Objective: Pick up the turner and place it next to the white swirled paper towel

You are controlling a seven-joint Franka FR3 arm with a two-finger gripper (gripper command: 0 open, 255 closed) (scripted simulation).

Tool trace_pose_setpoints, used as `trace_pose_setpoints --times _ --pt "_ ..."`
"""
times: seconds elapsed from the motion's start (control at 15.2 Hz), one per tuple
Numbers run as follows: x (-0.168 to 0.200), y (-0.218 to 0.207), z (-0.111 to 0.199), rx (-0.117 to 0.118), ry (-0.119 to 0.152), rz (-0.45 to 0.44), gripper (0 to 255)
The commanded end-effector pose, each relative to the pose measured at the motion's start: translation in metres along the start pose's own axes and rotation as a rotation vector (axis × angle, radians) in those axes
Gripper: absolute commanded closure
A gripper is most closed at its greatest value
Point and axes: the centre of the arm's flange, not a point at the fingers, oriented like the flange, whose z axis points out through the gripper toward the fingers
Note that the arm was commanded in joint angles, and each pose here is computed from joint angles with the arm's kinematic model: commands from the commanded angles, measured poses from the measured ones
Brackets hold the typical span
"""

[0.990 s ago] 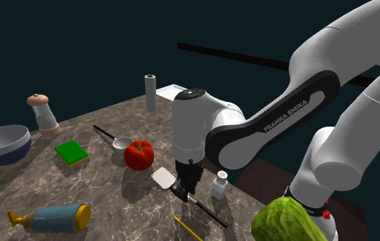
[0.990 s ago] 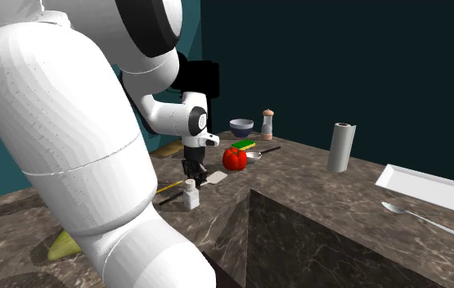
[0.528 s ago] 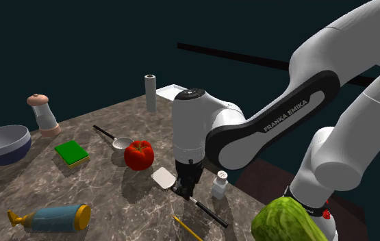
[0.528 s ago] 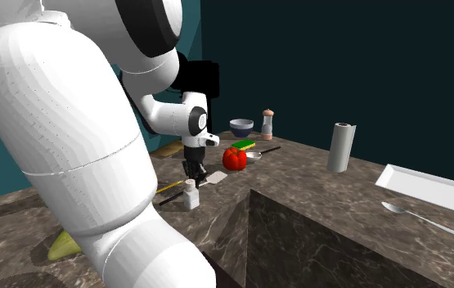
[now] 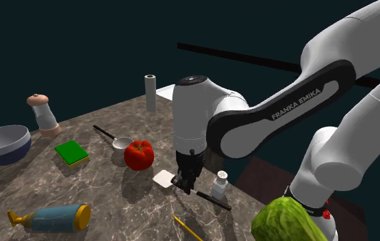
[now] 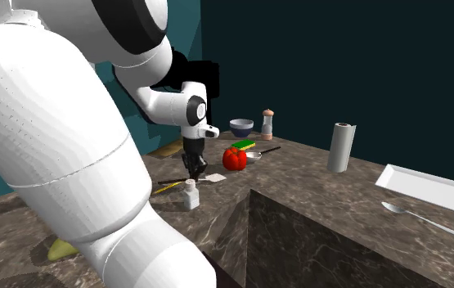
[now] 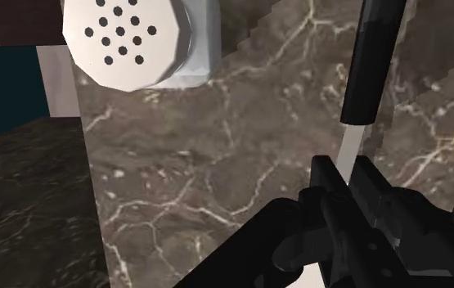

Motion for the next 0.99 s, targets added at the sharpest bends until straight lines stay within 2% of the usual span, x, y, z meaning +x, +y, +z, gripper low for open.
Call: trace_pose_setpoints --times 0.0,0.92 --pt "0.0 0.0 -0.011 0.0 -0.001 0.0 255" --pt "-0.005 0.0 -0.084 0.0 -0.001 0.0 255"
